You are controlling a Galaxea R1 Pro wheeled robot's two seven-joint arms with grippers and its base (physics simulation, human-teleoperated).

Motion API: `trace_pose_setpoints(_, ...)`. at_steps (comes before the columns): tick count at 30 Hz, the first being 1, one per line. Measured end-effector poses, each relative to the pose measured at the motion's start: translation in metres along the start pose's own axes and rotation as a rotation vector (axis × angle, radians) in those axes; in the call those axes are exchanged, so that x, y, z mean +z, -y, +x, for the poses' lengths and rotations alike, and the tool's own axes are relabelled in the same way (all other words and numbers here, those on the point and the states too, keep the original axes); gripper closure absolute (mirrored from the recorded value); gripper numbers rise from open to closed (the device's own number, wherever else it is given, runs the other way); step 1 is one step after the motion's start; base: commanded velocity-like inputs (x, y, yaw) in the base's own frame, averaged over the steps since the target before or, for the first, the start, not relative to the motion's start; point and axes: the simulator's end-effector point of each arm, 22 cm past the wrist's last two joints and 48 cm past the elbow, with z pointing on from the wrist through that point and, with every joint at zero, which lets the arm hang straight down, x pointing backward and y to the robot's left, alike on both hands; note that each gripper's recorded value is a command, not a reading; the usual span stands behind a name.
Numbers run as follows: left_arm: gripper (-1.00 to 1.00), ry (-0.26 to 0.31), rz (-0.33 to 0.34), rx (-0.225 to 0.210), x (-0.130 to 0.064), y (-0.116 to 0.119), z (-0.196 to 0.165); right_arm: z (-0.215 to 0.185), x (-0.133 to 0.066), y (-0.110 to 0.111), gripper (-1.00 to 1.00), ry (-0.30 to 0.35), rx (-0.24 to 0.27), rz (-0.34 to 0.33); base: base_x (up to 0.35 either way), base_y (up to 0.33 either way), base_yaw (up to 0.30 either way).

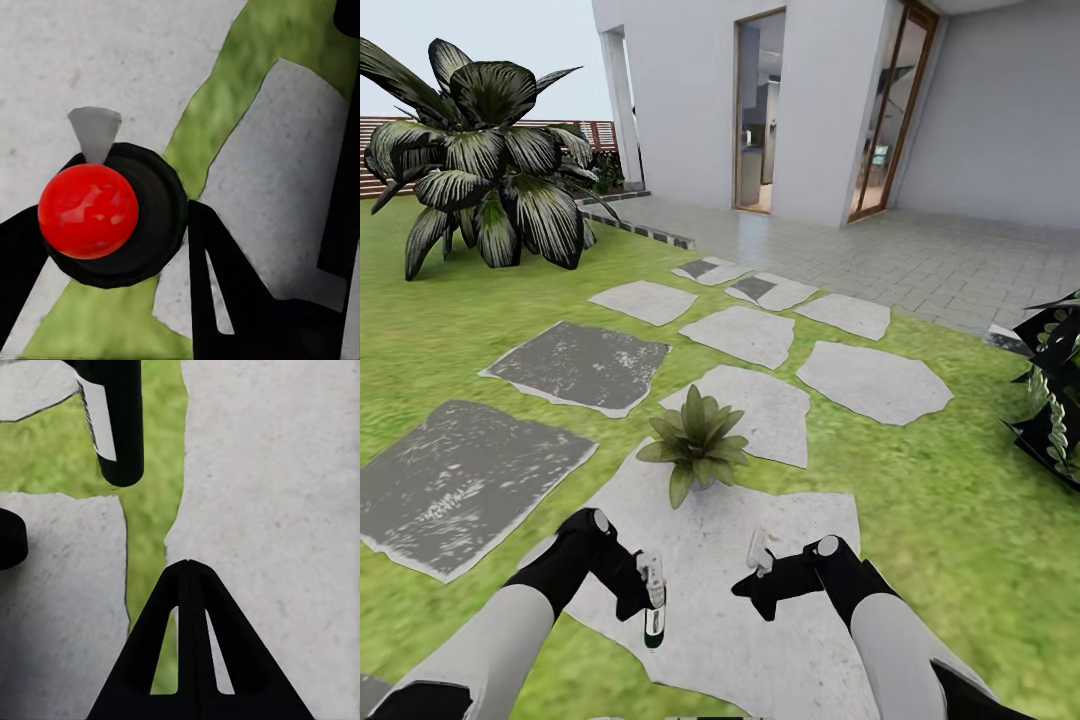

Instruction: Pick up the pesticide atomizer in the garden and spray insectifuge to fully cover both potted plants in the garden.

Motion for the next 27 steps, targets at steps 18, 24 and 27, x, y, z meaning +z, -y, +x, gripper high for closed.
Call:
trace_pose_setpoints(18, 1.00, -0.017, -0.112, 0.004, 0.004, -0.022, 0.002, -0.010, -0.003, 0.007, 1.00, 0.014, -0.010, 0.013, 0.000, 0.000, 0.000)
trace_pose_setpoints(24, 1.00, -0.006, -0.118, 0.007, 0.008, -0.022, -0.006, -0.039, -0.007, 0.016, 1.00, 0.136, 0.042, 0.041, 0.000, 0.000, 0.000)
trace_pose_setpoints(27, 1.00, 0.000, -0.115, 0.010, 0.010, -0.020, -0.010, -0.050, -0.011, 0.023, 1.00, 0.152, 0.036, 0.051, 0.000, 0.000, 0.000)
